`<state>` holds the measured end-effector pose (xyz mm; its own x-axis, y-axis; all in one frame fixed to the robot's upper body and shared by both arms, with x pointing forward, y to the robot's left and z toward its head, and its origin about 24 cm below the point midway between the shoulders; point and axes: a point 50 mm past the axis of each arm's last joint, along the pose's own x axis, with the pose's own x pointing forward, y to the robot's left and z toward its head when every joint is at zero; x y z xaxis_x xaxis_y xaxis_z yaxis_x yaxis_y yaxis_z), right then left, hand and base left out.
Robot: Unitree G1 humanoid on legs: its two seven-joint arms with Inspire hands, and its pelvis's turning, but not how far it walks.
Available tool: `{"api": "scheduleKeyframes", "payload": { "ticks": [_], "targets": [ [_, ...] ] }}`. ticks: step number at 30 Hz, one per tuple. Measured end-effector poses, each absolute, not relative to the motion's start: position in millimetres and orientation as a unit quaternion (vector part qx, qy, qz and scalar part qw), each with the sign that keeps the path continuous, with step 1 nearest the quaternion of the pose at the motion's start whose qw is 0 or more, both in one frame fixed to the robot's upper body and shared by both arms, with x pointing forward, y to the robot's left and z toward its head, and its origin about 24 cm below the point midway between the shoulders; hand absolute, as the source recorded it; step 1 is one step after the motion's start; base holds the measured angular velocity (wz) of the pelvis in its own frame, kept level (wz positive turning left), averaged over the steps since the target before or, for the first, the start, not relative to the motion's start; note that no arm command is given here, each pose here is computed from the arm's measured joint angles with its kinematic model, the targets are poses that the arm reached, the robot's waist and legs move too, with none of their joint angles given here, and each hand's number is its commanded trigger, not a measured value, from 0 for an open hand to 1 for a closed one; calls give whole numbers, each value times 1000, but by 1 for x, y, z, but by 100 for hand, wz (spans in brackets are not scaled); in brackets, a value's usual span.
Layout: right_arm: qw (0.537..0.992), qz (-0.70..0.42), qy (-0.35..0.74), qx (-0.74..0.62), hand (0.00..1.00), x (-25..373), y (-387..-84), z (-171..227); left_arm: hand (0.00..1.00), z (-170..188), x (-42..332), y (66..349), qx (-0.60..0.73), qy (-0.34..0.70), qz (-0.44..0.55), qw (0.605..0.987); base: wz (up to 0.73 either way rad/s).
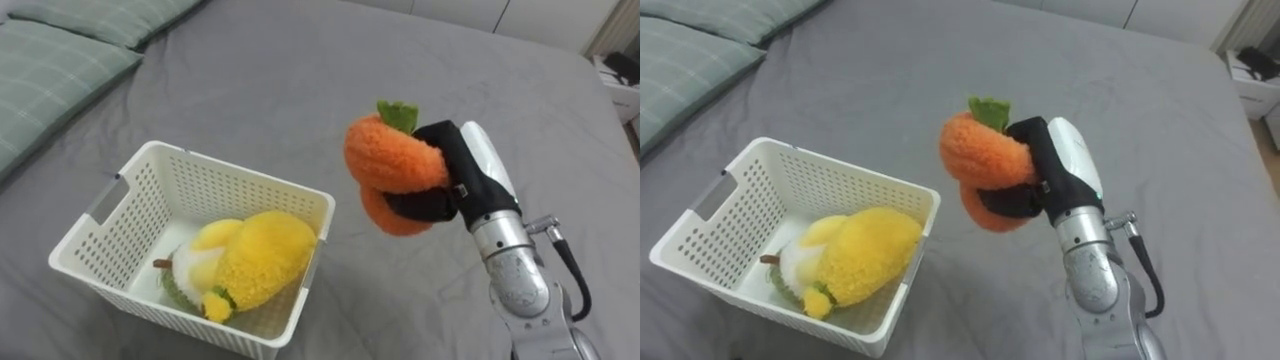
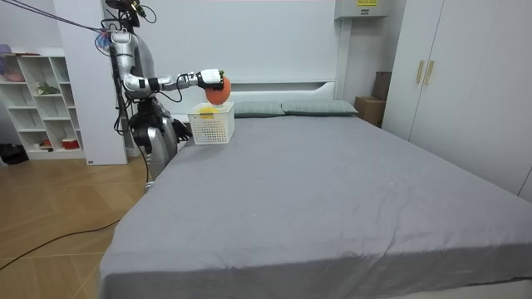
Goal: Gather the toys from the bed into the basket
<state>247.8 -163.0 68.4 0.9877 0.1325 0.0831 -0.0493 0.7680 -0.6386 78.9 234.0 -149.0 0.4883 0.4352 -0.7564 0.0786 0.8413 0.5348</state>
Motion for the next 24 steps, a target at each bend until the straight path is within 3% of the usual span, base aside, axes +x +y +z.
{"api": "scheduleKeyframes", "payload": {
  "ticks": [8,17,19,20,21,22,23,24],
  "targets": [
    [931,101,-135,-324,100,260,-129,97,0,-149,85,231,266,488,100,825,0],
    [921,182,-135,-317,96,256,-96,93,0,-147,92,230,267,481,99,829,5],
    [920,188,-134,-318,80,255,-93,92,0,-147,92,231,268,483,99,828,10],
    [919,191,-134,-320,58,255,-92,91,0,-148,92,231,268,484,100,827,9],
    [918,191,-134,-320,53,255,-92,91,0,-148,92,231,268,485,99,826,8],
    [918,192,-133,-321,15,255,-92,91,0,-148,92,231,268,486,99,826,7],
    [918,193,-132,-321,0,255,-92,91,0,-148,92,231,269,486,100,826,6],
    [917,194,-132,-321,0,255,-92,91,0,-147,92,231,269,486,100,825,6]
  ]
}}
